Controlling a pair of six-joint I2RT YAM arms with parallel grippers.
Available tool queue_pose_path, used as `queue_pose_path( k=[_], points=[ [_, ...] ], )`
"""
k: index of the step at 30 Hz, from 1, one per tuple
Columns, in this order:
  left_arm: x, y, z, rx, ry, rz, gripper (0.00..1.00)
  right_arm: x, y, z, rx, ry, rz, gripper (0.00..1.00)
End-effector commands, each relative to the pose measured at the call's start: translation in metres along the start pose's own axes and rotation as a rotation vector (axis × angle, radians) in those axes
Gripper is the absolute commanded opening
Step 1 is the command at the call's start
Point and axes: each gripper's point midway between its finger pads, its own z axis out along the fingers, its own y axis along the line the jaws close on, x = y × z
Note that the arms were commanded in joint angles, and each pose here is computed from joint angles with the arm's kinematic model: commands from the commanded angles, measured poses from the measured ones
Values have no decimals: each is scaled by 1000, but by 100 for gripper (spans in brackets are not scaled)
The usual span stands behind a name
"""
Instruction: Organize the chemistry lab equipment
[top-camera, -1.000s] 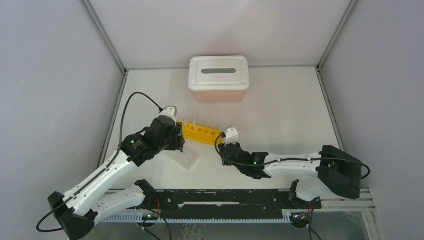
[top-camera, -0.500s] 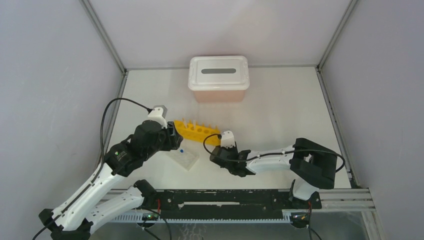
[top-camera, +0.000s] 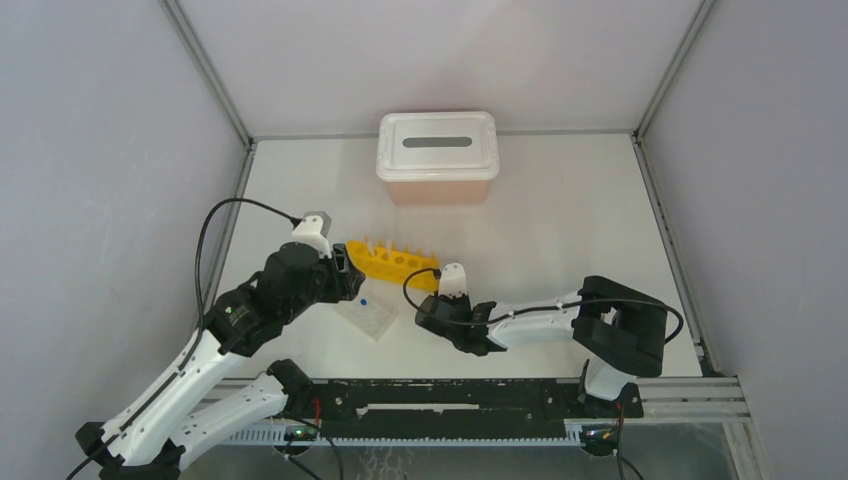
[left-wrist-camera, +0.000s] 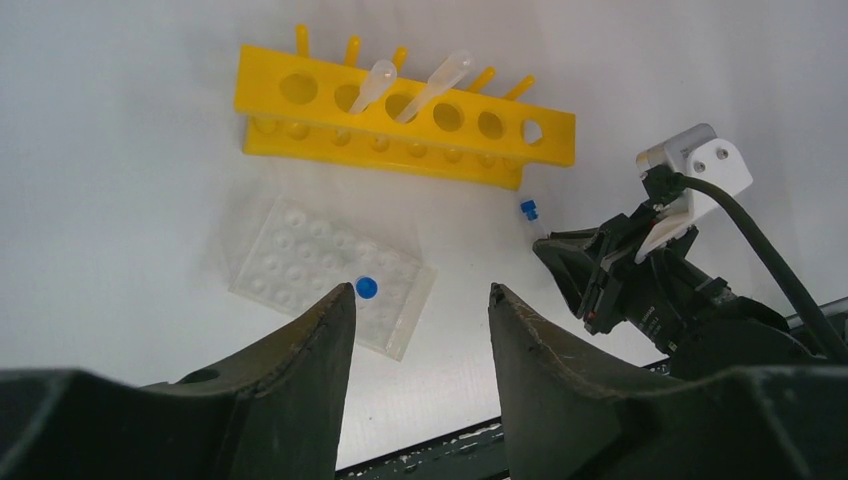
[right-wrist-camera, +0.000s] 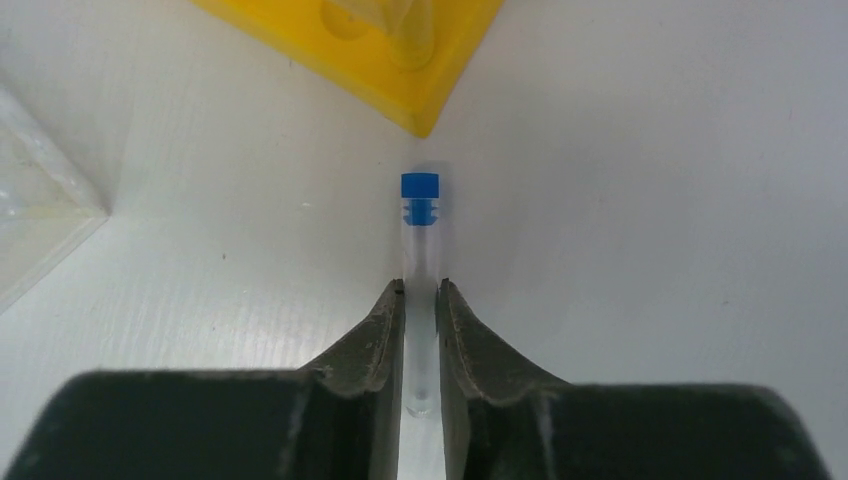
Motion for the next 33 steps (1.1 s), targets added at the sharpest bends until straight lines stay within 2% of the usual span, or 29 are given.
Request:
queue_pose_path(
  k=[1,3,6,12,16,26,33],
  points=[
    [-19,-5,-10,20,-57,-1,57,29,2,-4,-8,72,-8,16],
    [-18,-4,-9,17,-52,1,57,31,1,-6,-9,68,-14,10],
    [-18,-5,-10,18,-44,4,59,23,3,-14,-32,31,-30,9],
    [-23,-8,-19,23,-28,17,63,-15,20,-47,-137,-129,-91,7],
    [-21,-15,-23,59,9,21,65,-41,37,-78,-277,-236,-143,8],
    [11,-67,-28,337,237,-9,66,-81,66,-151,-638,-445,-264,7],
    [24,-92,-38,496,342,-58,65,-90,77,-183,-778,-520,-335,7]
  ],
)
